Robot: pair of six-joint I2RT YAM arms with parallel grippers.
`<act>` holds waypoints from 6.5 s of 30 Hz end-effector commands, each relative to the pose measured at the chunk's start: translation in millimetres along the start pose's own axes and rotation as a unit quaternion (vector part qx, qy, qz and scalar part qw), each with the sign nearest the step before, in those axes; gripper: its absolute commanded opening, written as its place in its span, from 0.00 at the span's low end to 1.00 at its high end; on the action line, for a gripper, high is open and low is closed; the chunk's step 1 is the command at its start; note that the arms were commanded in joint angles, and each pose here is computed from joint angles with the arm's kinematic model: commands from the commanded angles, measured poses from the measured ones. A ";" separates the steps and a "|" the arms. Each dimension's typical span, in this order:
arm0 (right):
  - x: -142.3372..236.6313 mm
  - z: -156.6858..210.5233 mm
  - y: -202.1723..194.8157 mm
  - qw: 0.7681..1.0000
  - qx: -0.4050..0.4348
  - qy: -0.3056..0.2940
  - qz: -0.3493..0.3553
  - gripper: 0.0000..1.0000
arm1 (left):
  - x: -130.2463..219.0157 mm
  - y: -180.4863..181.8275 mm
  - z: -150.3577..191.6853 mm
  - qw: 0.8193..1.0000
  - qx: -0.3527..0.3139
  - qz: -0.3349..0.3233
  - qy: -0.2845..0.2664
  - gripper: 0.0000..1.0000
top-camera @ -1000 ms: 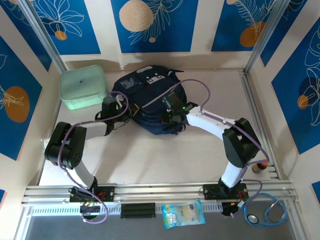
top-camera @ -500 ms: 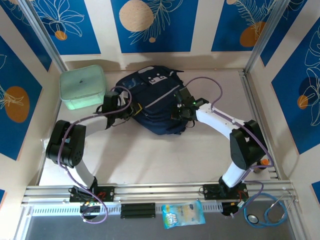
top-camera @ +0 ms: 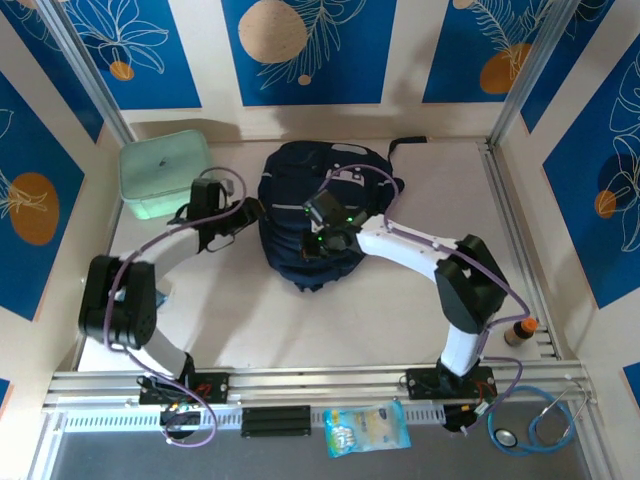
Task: Pack the student bag
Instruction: Zip the student bag at the top-center of the table, then unzip the student bag at the top-center of the table.
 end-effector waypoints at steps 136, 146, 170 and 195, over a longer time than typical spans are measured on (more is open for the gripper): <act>40.5 -112.4 -85.3 0.981 -0.103 -0.151 -0.062 0.68 | -2.3 -7.2 27.8 0.995 0.033 0.076 0.052 0.10; 17.3 -105.0 -73.9 0.992 -0.044 -0.067 -0.099 0.67 | -8.0 -3.3 29.7 0.995 0.043 0.074 0.055 0.12; 29.2 -29.5 -71.5 0.990 0.059 0.006 -0.130 0.49 | -10.6 -5.8 25.8 0.995 0.038 0.076 0.055 0.17; 25.5 -16.9 -72.5 0.986 0.163 -0.013 -0.007 0.12 | -12.8 -7.5 24.4 0.994 0.041 0.085 0.056 0.17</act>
Point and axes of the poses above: each hand's point on the last joint's axis, 136 mm out from that joint toward the fingers, its own x axis back along the fingers, its own y axis along the line the jaws close on, z = x × y, the point moved 7 cm from there along x, back along the fingers, and after that the axes turned 4 degrees about -x, right-handed, at the moved point
